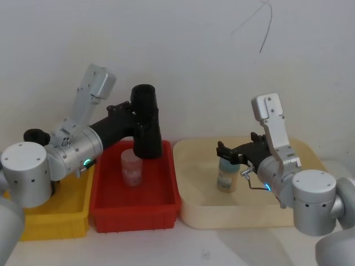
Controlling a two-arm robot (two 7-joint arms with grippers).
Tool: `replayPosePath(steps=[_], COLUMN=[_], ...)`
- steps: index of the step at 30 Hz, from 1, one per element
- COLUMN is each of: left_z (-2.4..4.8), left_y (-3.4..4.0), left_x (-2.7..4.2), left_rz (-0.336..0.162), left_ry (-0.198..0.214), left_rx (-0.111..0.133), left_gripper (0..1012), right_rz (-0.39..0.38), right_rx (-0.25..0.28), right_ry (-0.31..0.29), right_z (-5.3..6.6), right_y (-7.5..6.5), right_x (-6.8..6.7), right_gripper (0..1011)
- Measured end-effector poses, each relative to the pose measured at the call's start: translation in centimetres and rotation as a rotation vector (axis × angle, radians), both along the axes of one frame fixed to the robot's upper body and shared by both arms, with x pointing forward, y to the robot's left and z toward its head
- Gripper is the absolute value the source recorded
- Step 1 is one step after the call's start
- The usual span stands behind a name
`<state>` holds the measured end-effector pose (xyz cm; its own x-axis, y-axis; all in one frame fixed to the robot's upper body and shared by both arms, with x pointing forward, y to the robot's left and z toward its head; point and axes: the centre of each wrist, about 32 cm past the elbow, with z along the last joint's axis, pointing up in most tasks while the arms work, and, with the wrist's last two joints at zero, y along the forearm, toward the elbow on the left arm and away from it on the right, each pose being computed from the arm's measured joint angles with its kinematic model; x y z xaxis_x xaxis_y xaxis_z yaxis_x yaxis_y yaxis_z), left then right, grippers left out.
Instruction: Pick up the garbage bag with the one hand and transfer it to the other hand.
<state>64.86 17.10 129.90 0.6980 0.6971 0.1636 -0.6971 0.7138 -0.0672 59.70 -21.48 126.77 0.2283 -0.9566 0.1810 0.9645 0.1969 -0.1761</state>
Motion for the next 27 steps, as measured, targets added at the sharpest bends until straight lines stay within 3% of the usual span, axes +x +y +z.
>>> replayPosePath(steps=[15,27], left_z=[-0.06,-0.07], left_y=[-0.16,-0.22], left_x=[0.11,0.13], left_rz=[-0.006,-0.008], left_ry=[0.002,0.003], left_rx=[0.001,0.001], left_gripper=[464,464], right_rz=[0.079,0.236], right_rx=[0.019,0.087], right_ry=[-0.011,-0.018], right_z=[-0.24,-0.59], right_y=[-0.04,0.0], right_x=[-0.48,-0.49], right_gripper=[1000,1000])
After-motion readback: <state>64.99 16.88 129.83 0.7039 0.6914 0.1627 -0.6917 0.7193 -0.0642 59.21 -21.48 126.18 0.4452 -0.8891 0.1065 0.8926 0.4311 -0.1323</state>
